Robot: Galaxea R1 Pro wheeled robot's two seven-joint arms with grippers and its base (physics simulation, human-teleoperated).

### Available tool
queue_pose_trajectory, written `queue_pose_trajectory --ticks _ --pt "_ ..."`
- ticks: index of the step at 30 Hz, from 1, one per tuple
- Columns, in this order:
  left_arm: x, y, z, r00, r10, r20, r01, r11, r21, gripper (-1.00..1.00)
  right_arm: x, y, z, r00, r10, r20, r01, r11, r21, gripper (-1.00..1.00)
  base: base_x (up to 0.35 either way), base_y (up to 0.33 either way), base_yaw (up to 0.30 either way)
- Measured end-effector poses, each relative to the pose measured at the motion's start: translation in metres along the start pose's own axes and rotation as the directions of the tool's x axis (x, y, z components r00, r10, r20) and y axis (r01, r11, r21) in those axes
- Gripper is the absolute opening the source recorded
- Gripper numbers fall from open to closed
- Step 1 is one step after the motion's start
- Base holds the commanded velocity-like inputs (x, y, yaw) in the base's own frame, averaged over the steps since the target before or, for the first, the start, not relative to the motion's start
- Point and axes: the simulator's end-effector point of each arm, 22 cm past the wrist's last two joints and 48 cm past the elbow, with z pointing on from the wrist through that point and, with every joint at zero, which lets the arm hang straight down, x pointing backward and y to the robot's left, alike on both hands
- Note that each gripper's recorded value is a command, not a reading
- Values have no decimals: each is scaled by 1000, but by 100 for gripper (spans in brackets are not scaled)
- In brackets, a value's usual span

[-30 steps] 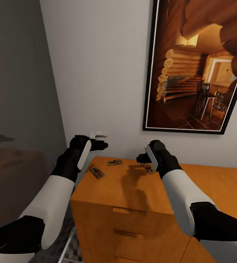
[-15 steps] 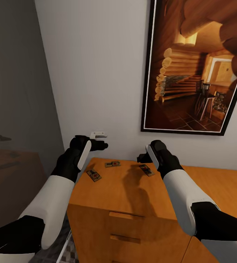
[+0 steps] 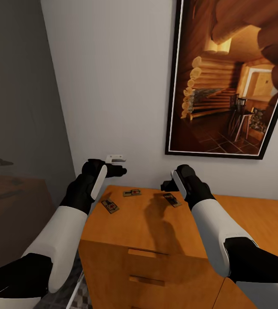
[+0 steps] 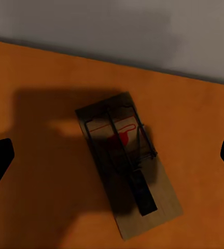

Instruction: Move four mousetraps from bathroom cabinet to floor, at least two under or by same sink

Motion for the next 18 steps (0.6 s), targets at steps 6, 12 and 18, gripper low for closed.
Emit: queue_pose_trajectory --ticks 6,12,18 --pt "0 0 0 1000 0 -1 0 1000 0 100 0 0 0 1000 0 0 0 1000 -1 100 0 -55 0" --pt "0 0 0 1000 0 -1 0 1000 0 100 1 1 0 1000 -1 -2 1 1000 -2 100 0 -117 0" --pt "0 0 0 1000 0 0 0 1000 0 100 2 1 1 1000 -1 -5 1 1000 -3 100 0 -42 0"
